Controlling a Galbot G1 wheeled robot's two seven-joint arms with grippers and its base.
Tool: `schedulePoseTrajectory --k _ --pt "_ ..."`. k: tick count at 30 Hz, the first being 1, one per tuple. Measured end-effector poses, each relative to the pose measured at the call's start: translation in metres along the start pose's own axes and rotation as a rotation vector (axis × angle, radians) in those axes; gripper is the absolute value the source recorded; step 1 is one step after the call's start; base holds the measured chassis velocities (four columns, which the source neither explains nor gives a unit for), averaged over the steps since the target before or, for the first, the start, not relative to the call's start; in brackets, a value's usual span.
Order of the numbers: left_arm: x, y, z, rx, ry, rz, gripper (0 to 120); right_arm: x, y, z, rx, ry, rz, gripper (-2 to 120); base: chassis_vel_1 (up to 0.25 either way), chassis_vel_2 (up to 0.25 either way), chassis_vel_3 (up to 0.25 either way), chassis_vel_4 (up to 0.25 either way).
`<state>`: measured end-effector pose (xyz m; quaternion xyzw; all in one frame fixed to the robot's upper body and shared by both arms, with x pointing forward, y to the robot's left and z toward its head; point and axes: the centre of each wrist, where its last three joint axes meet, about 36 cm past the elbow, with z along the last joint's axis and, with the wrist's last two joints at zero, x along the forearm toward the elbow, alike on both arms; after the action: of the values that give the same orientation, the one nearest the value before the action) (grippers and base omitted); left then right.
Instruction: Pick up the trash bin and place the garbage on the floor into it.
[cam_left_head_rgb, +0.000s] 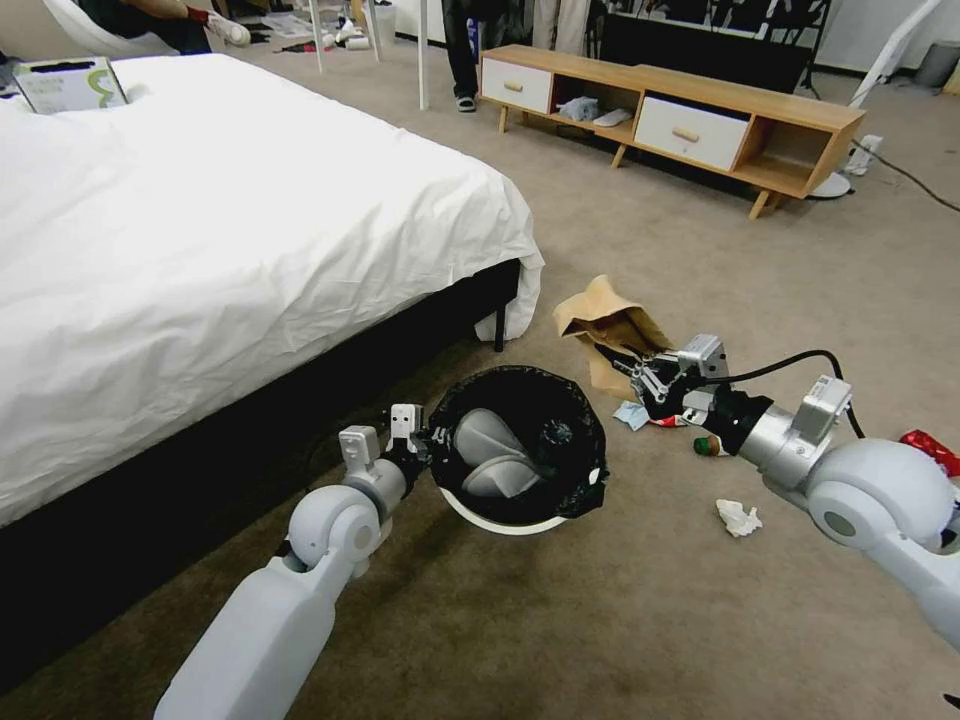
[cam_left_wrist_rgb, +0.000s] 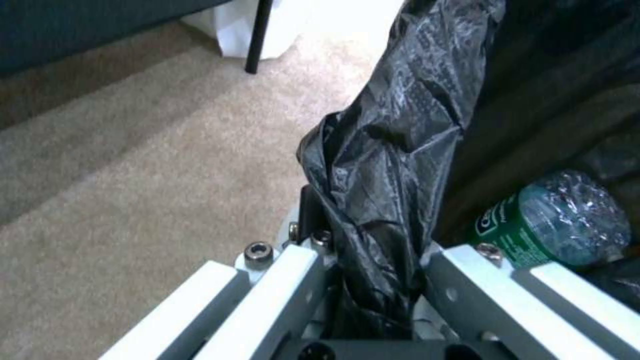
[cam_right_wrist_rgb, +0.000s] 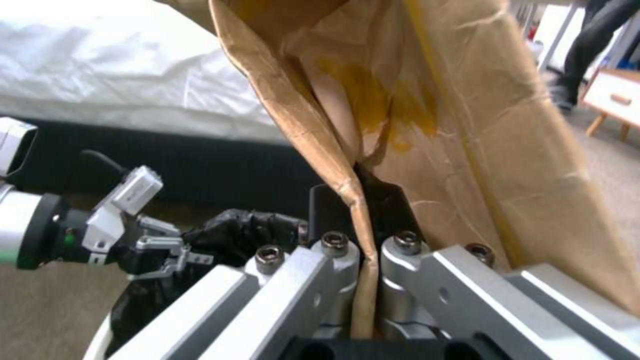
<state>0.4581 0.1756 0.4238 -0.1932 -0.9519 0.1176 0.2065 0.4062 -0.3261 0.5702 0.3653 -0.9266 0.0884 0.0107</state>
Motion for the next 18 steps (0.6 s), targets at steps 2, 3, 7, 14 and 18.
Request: schedulePoseTrajectory --k 2,3,7,14,18 --pt "-0.001 -0.001 0.0 -0.001 0.005 -0.003 2 0.001 0.001 -0.003 -0.001 0.015 0.002 0 0.0 0.0 0.0 0.0" --pt "-0.003 -0.003 0.001 -0.001 0.009 -0.006 2 0.001 0.002 -0.007 -0.003 0.035 0.008 0 0.0 0.0 0.0 0.0" --pt "-0.009 -0.009 0.005 0.004 0.023 -0.008 2 0.003 0.009 -0.025 -0.025 0.136 0.045 0 0.0 0.0 0.0 0.0" --pt "-0.017 -0.016 0.007 0.009 0.03 -0.001 2 0.006 0.017 -0.047 -0.065 0.262 0.09 0 0.0 0.0 0.0 0.0" --pt "-0.02 -0.019 0.007 0.01 0.029 0.004 2 0.007 0.022 -0.053 -0.088 0.326 0.113 0 0.0 0.0 0.0 0.0"
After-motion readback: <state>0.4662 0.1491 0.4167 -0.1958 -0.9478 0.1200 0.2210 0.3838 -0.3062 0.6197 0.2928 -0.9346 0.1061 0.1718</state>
